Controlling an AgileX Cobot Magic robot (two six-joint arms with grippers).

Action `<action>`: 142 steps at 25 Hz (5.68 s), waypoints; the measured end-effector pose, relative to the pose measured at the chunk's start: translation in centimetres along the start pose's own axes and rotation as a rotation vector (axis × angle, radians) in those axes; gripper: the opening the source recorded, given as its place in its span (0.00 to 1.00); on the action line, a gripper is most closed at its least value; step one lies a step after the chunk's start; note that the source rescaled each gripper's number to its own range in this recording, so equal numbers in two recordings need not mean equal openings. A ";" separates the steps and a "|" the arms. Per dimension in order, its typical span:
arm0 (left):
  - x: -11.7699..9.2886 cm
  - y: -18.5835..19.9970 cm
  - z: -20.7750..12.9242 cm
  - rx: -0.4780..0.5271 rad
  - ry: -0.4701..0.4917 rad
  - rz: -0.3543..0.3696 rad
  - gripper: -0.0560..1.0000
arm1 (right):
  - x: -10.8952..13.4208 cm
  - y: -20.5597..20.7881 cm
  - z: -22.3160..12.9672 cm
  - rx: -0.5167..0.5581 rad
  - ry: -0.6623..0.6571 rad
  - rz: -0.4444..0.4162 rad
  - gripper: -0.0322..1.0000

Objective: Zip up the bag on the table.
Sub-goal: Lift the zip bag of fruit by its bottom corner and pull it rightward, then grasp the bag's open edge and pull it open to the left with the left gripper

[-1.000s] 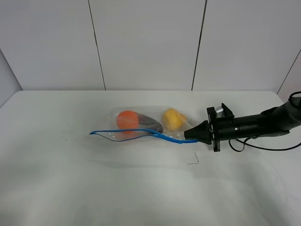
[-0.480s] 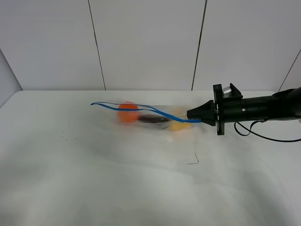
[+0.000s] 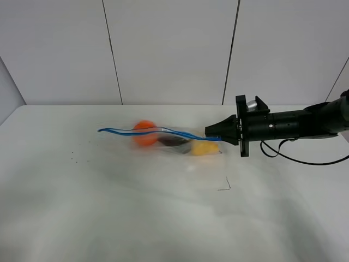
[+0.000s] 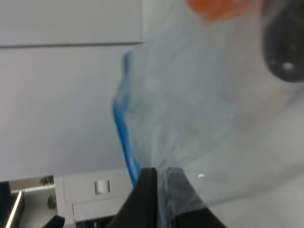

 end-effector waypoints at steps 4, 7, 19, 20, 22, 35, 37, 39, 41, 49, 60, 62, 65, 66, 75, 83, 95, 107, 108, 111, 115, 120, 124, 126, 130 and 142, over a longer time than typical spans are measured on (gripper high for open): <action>0.0 0.0 0.0 0.000 0.000 0.000 0.99 | 0.1 -0.3 -0.2 0.008 0.002 0.003 0.03; 0.0 0.0 0.0 0.000 0.000 0.000 0.99 | 0.2 -0.3 -0.1 0.005 0.001 0.004 0.03; 0.0 0.0 0.0 0.000 0.001 -0.001 0.99 | 0.2 -0.3 -0.1 0.005 0.001 0.005 0.03; 0.0 0.0 0.0 0.000 0.001 -0.002 0.99 | 0.2 -0.3 -0.1 0.005 0.001 0.005 0.03; -0.1 0.0 0.0 -0.003 0.004 -0.004 0.99 | 0.2 -0.3 -0.1 0.005 0.001 0.005 0.03; -0.9 -1.3 13.2 0.084 -0.024 -0.018 0.99 | 0.2 -0.3 -0.1 0.004 0.000 0.005 0.03; -0.9 -3.1 14.4 0.117 -0.113 -0.022 0.99 | 0.2 -0.3 -0.1 0.004 0.000 0.005 0.03; -1.0 -5.0 14.7 0.174 -0.220 -0.037 0.99 | 0.2 -0.3 -0.1 0.004 0.000 0.005 0.03; -1.2 -6.5 14.6 0.218 -0.337 -0.070 0.98 | 0.2 -0.3 -0.1 0.004 0.000 0.005 0.03; -2.7 -10.6 15.0 0.174 -0.726 -0.216 0.96 | 0.0 -0.3 0.0 -0.003 0.001 -0.005 0.03; -8.2 -14.7 14.5 0.135 -0.746 -0.436 0.96 | 0.0 -0.3 0.1 -0.011 0.001 -0.011 0.03; -10.1 -15.4 14.4 0.112 -0.744 -0.482 0.96 | 0.0 -0.3 0.1 -0.011 0.001 -0.012 0.03; -13.4 -16.3 13.6 0.089 -0.775 -0.560 0.96 | 0.0 -0.3 0.1 -0.011 0.001 -0.012 0.03; -14.6 -16.5 13.4 0.075 -0.791 -0.587 0.96 | 0.0 -0.3 0.1 -0.011 0.001 -0.012 0.03; -24.4 -19.3 9.4 -0.039 -0.887 -0.735 0.96 | 0.0 -0.3 0.1 -0.011 0.001 -0.012 0.03; -29.3 -22.6 6.4 -0.208 -0.966 -0.710 0.96 | 0.0 -0.3 0.1 -0.013 0.000 -0.011 0.03; -32.0 -26.0 2.1 -0.293 -1.022 -0.662 0.96 | 0.0 -0.3 0.1 -0.014 0.000 -0.011 0.03; -32.4 -26.8 1.3 -0.344 -1.041 -0.632 0.46 | -0.1 -0.3 0.0 -0.009 0.002 -0.015 0.03; -32.4 -26.8 1.3 -0.349 -1.048 -0.629 0.43 | -0.1 -0.3 0.0 -0.008 0.002 -0.015 0.03; -32.4 -26.8 1.3 -0.362 -1.079 -0.621 0.38 | -0.1 -0.3 0.0 -0.005 0.004 -0.018 0.03; -32.4 -26.8 1.4 -0.367 -1.089 -0.617 0.34 | -0.1 -0.3 0.0 -0.004 0.005 -0.019 0.03; -32.2 -26.9 1.5 -0.356 -1.068 -0.600 0.34 | -0.1 -0.3 0.0 -0.006 0.004 -0.019 0.03; -32.1 -27.1 1.5 -0.354 -1.075 -0.583 0.33 | -0.1 -0.3 0.1 -0.010 0.002 -0.016 0.03; -32.0 -27.1 1.5 -0.354 -1.078 -0.581 0.33 | -0.1 -0.3 0.1 -0.010 0.001 -0.016 0.03; -32.0 -27.1 1.5 -0.354 -1.080 -0.578 0.29 | -0.1 -0.3 0.1 -0.010 0.001 -0.017 0.03; -31.9 -26.8 1.6 -0.332 -1.078 -0.592 0.14 | -0.1 -0.3 0.0 -0.008 0.001 -0.013 0.03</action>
Point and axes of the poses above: a point on each arm's last joint axis where the gripper is mounted, y pointing back along that axis away from the gripper, x along the wrist's bending axis when the last joint is at zero, z = x × y, the point moved 4 cm from there along -y, pointing out along that axis toward the gripper, and after that the axes turned 6 degrees about y, right-handed, at the moved point
